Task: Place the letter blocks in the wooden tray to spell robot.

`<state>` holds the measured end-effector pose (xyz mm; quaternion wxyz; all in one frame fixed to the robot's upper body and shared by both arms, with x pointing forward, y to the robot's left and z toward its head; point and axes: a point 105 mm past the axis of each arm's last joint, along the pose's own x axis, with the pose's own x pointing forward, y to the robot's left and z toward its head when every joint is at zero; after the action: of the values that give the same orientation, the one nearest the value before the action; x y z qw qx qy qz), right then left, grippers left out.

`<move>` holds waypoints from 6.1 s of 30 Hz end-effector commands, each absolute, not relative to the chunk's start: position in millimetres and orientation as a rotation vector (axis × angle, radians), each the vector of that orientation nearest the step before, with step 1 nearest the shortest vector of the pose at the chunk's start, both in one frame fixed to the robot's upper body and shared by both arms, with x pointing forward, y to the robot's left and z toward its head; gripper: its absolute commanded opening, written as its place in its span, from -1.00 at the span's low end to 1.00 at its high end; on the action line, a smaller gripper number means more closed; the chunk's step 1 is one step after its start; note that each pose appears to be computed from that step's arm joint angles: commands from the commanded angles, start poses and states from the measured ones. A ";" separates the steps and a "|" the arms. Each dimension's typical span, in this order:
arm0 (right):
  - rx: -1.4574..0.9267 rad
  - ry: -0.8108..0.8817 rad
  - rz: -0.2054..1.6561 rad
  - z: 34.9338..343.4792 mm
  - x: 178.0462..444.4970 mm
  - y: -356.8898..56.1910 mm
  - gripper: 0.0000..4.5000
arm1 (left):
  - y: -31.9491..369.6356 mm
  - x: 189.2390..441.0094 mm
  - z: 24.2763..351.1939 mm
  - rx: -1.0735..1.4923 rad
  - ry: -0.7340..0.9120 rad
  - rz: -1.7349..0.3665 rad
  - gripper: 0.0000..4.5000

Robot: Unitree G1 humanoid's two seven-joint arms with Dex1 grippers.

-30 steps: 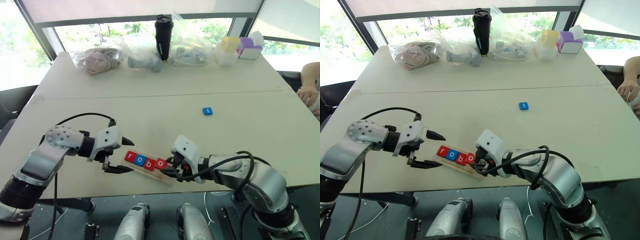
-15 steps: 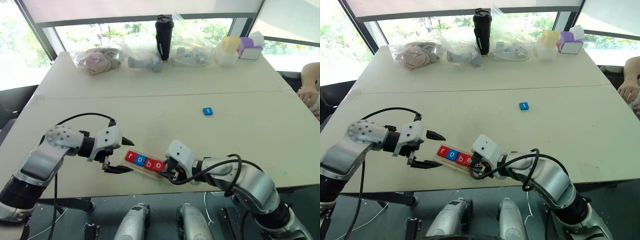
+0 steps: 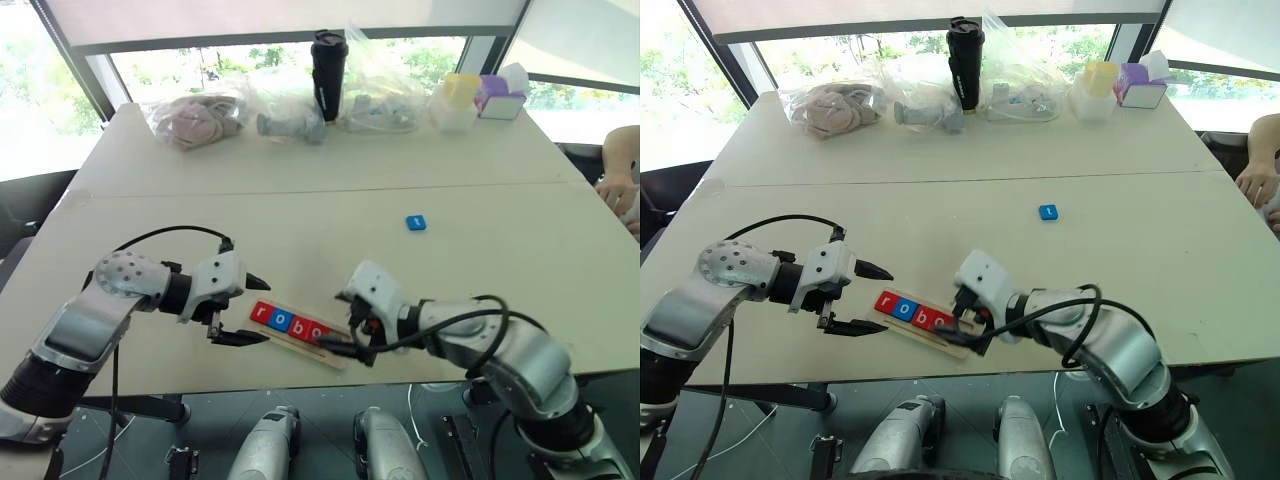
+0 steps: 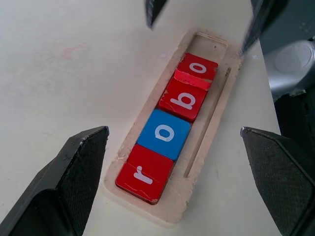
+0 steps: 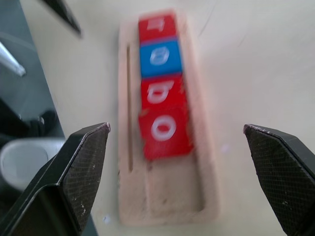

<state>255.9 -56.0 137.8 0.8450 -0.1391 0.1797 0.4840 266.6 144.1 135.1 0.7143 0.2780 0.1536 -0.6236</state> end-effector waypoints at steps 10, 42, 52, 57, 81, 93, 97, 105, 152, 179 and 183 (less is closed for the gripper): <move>-0.461 0.347 0.989 119.0 278.5 -32.4 0.99 | 141.0 269.5 141.6 0.632 0.301 -1.374 1.00; -0.244 -0.003 0.937 201.9 306.3 -32.9 0.99 | 138.5 270.2 137.2 0.610 0.300 -1.357 1.00; -0.268 0.157 0.301 181.9 400.5 -168.0 0.99 | 136.4 273.8 140.2 0.605 0.277 -1.350 1.00; -0.223 0.256 0.157 149.2 428.2 -181.0 0.99 | 136.6 275.5 147.3 0.605 0.259 -1.328 1.00; -0.198 0.243 0.069 170.6 407.7 -201.7 -0.47 | 134.8 276.3 147.7 0.597 0.244 -1.291 1.00; 0.004 0.476 0.093 129.5 284.7 -167.5 -0.47 | 133.6 283.9 143.9 0.591 0.245 -1.310 1.00; 0.046 0.499 0.069 118.9 279.2 -155.2 -0.47 | 133.1 287.3 143.8 0.593 0.239 -1.310 1.00; 0.075 0.486 0.086 120.9 278.3 -145.7 0.91 | 133.0 287.5 143.5 0.597 0.233 -1.307 1.00; -0.490 0.240 1.077 138.7 255.1 -158.3 -0.49 | 143.9 267.3 141.8 0.644 0.287 -1.331 1.00; -0.539 0.499 1.041 104.6 225.6 -83.0 -0.49 | 141.1 272.0 141.5 0.652 0.299 -1.317 1.00; -0.544 0.498 1.048 102.9 226.2 -80.3 -0.49 | 140.3 272.7 141.8 0.649 0.295 -1.316 1.00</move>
<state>226.2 -86.0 95.9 0.8006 -0.2488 0.2535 0.4826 272.0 142.7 133.5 0.7323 0.2899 0.1500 -0.5977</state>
